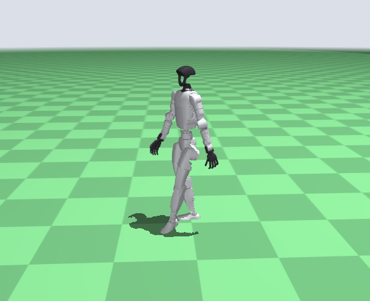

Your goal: Stand up

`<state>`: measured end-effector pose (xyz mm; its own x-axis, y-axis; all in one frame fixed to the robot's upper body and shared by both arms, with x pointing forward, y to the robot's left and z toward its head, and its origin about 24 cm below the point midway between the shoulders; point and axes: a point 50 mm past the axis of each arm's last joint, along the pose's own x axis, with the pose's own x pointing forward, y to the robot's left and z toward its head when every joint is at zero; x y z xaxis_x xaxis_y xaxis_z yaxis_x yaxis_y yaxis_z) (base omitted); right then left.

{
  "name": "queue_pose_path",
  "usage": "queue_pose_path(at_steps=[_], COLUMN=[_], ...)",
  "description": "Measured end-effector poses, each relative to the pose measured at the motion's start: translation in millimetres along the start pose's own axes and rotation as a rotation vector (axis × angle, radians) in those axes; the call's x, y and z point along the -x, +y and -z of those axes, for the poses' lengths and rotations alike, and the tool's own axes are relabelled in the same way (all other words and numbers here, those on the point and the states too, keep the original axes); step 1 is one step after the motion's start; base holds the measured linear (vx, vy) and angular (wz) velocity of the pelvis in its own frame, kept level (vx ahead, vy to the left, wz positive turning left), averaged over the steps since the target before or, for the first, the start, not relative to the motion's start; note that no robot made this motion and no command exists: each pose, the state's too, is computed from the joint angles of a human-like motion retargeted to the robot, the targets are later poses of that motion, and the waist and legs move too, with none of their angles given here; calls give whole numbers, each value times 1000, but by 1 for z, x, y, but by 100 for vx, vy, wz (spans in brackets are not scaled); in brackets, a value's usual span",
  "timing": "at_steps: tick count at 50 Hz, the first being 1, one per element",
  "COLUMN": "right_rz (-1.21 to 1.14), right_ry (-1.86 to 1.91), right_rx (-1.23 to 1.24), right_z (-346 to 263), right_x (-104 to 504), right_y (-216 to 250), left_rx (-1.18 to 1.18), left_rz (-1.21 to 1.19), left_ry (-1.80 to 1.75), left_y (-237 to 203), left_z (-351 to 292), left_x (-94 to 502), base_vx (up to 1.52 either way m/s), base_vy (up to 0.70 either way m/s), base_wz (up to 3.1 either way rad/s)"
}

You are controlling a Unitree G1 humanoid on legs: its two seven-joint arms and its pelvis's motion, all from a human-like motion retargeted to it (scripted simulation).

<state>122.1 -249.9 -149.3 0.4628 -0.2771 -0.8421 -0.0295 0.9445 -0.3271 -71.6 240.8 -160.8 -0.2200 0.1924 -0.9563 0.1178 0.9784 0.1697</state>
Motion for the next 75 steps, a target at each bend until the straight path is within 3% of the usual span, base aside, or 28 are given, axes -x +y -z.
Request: queue_pose_path(at_steps=[4,9,20,29,35,42,49,55,60,75], right_rz=[-84,-203,-226,-239,-248,-262,-199,-153,-131,-232], right_ry=[20,87,172,198,222,219,178,176,200,244], right_rx=[30,112,270,262,271,210,170,144,146,100], right_z=[8,28,75,86,87,85,78,67,70,87], right_x=[4,15,36,39,38,37,31,23,23,35], right_y=[29,64,81,74,69,73,57,37,29,59], left_rx=[-3,-111,-630,-911,-753,-254,39,-10,-80,-326], left_rz=[-4,-13,-66,-137,-112,-23,-82,-149,-107,5], left_ry=[-23,-192,-615,-644,-326,19,-134,-316,-367,-212], left_y=[-1,-2,-36,-22,8,38,47,56,33,-8], left_z=[-16,-80,-211,-209,-139,-35,-37,-85,-106,-64], left_x=[1,9,61,61,26,8,8,17,18,4], base_vx=[44,25,28,25,33,38,26,0,-8,6], base_vy=[0,-5,-2,-9,-14,-16,-7,56,-49,-14], base_wz=[18,104,215,223,174,121,148,157,129,58])
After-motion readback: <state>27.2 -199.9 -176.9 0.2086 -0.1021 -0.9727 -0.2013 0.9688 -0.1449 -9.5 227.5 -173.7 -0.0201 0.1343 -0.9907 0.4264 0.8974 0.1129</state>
